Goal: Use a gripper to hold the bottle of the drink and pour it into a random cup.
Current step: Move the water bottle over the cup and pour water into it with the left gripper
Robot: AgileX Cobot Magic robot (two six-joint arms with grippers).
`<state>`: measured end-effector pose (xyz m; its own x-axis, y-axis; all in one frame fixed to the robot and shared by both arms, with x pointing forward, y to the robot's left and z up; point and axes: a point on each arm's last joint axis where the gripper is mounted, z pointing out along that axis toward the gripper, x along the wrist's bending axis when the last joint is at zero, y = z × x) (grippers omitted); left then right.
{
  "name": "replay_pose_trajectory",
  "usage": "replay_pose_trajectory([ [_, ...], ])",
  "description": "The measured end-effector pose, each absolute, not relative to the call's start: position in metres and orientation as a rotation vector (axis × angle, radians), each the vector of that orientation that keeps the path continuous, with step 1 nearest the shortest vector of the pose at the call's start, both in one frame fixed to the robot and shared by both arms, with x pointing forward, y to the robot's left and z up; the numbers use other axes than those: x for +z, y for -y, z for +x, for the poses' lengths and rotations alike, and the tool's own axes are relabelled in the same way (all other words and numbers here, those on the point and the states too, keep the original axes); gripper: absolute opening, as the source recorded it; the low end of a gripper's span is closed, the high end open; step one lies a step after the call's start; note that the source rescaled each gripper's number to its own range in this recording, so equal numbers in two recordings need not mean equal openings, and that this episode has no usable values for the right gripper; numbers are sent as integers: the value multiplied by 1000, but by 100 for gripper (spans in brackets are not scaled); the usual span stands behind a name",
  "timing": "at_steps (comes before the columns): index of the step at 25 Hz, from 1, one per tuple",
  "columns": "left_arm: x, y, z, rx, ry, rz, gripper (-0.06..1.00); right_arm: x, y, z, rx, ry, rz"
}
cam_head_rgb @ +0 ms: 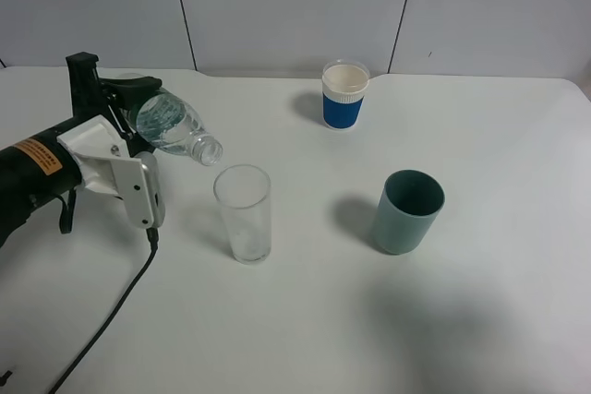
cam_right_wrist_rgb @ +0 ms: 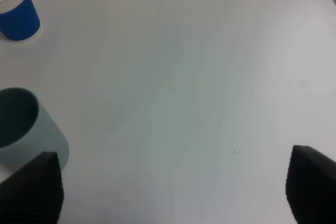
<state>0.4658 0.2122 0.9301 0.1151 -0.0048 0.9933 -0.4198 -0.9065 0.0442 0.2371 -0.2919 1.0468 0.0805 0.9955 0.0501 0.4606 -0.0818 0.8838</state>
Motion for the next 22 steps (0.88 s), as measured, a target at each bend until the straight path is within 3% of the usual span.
replay_pose_trajectory([
  [22, 941, -213, 464, 1894, 391, 2037, 0, 1047, 292, 237, 941, -1468, 1640],
])
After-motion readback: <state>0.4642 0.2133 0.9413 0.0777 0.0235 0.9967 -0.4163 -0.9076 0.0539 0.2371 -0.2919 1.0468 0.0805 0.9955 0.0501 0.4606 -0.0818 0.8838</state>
